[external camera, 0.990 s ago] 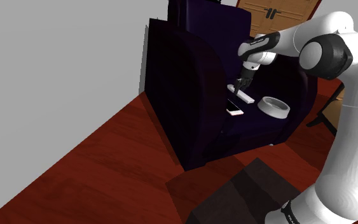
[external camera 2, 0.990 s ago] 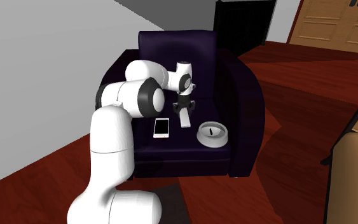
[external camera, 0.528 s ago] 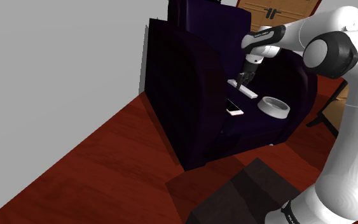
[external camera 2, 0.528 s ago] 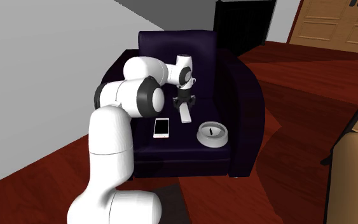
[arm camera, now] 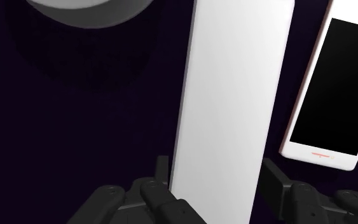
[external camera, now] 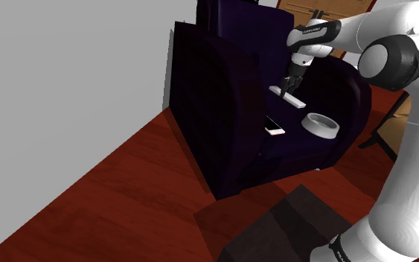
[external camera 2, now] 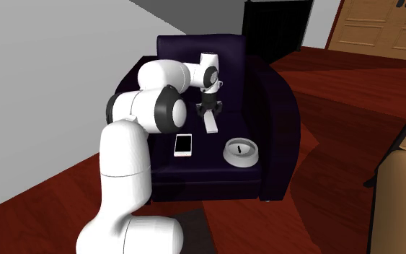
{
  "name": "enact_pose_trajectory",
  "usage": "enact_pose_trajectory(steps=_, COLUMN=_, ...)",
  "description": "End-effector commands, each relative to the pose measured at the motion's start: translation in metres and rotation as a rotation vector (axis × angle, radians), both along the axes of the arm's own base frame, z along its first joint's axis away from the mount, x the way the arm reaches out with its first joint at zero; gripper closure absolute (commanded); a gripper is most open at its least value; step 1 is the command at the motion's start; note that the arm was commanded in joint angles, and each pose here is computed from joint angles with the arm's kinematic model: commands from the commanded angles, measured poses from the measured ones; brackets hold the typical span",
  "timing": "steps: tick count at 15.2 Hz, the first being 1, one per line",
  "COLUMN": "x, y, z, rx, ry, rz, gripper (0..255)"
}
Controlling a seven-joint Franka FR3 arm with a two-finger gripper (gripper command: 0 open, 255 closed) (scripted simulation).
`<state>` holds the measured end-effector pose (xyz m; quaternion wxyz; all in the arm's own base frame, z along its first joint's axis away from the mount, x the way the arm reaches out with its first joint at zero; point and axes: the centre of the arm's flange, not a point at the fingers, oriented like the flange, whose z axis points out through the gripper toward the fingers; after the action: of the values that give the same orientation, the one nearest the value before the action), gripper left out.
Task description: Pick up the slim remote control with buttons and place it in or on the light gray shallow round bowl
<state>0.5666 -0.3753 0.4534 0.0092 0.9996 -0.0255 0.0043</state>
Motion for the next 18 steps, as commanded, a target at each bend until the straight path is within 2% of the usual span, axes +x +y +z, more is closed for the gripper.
enact_pose_trajectory(steps=1, x=0.001, y=0.000, z=0.011, rx=0.000, ry=0.000, rz=0.000, gripper=255)
enact_pose_trajectory(steps=3, x=0.001, y=0.001, z=0.017, rx=0.000, ry=0.000, rz=0.000, gripper=255)
enact_pose_trajectory(steps=18, x=-0.170, y=-0.099, z=0.022, rx=0.000, ry=0.000, rz=0.000, gripper=255)
